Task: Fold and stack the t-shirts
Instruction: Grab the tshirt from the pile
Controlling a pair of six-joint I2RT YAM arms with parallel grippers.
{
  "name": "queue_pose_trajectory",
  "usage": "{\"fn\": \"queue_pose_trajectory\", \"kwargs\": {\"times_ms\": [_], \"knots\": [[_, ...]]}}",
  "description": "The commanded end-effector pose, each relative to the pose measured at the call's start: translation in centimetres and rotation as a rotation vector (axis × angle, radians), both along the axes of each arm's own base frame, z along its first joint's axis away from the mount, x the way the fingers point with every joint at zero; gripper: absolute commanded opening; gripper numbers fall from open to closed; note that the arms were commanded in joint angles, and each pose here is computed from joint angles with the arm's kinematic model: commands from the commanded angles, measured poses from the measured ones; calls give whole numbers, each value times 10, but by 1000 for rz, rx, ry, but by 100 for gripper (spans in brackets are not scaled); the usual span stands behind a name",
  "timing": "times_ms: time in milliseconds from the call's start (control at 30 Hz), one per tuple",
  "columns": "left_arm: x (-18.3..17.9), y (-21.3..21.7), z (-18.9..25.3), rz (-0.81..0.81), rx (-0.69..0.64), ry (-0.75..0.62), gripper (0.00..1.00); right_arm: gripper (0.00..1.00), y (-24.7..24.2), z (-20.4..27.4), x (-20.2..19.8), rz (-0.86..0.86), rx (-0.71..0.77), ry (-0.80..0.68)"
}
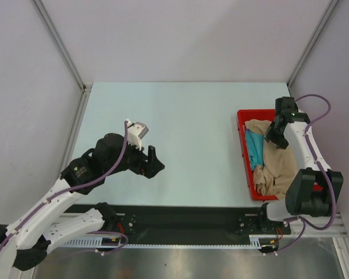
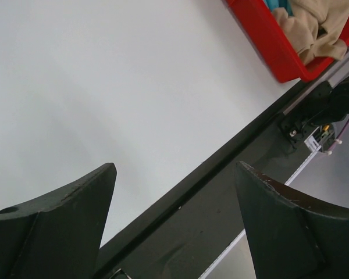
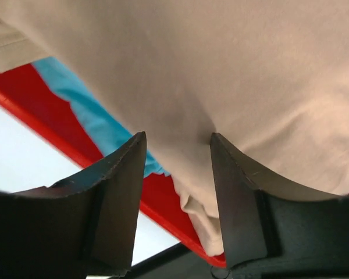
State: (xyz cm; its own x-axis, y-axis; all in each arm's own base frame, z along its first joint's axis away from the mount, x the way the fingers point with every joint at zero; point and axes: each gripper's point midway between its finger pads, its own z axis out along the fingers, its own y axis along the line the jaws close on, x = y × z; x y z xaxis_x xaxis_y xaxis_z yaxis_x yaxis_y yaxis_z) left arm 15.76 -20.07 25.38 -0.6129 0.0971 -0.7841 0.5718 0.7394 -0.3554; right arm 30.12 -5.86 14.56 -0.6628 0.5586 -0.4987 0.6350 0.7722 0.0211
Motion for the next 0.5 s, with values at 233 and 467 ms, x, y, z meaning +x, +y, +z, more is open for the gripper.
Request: {"fn": "queue_pose_trajectory", "kwargs": {"times_ms": [233, 467], "knots": [[0, 0, 21, -44, -1, -66, 89, 33, -30, -13, 13, -27, -174, 40], [-1, 1, 36, -16, -45, -62, 88, 0, -43, 91, 37, -88, -257, -147]]}}
